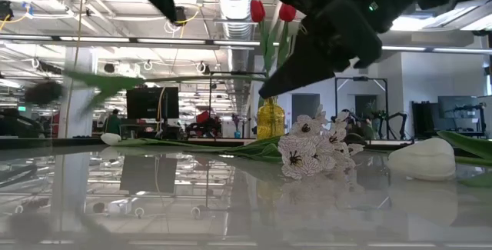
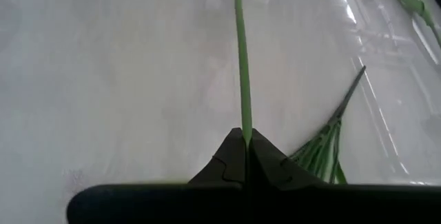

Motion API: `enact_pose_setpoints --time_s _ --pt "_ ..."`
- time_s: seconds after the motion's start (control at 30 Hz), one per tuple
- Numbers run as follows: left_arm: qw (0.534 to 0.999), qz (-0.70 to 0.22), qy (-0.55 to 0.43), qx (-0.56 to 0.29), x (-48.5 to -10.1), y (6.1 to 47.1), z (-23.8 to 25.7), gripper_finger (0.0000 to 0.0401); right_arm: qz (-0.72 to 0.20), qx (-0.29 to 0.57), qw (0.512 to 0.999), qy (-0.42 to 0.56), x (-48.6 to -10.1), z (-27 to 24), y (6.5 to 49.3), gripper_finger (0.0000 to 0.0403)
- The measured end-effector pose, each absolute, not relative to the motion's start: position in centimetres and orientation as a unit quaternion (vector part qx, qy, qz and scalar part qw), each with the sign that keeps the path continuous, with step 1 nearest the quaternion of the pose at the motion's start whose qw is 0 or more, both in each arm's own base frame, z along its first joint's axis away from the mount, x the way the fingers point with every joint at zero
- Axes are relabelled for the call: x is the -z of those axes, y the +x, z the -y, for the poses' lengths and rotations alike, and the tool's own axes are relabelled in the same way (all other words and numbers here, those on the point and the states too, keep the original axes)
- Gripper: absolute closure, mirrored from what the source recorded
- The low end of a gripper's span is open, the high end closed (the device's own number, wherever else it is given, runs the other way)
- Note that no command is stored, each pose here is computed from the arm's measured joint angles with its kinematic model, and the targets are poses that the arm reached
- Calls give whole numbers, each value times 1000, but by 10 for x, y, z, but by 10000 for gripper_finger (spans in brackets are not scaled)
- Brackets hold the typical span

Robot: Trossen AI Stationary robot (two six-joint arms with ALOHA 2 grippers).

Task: Sort flowers into vase by color
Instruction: Put the black tulip into the yellow vase

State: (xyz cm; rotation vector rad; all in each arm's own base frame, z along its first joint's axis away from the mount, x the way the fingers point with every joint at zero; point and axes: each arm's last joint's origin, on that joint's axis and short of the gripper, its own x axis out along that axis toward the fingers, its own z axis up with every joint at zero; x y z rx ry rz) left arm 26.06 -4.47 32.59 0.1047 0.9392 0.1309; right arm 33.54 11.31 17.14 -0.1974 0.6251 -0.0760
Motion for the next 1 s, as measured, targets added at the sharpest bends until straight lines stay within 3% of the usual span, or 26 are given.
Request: enact_pose_setpoints --time_s 0.23,0.47,0.73,0.87,1.0 --pt "975 -212 -32 -67 -322 210 23 196 -256 -45 962 -87 -171 -129 331 380" --pt "989 -127 -53 -50 -302 184 16 200 -175 -95 976 -88 -203 -144 323 380" --pt "998 -58 -38 8 -300 196 22 200 -30 -76 994 -70 -267 -135 308 380" --pt "997 12 -1 76 -306 213 34 200 24 -53 997 -56 -281 -125 310 380" --pt "991 90 29 93 -311 227 43 200 53 -35 997 -45 -287 -117 313 380"
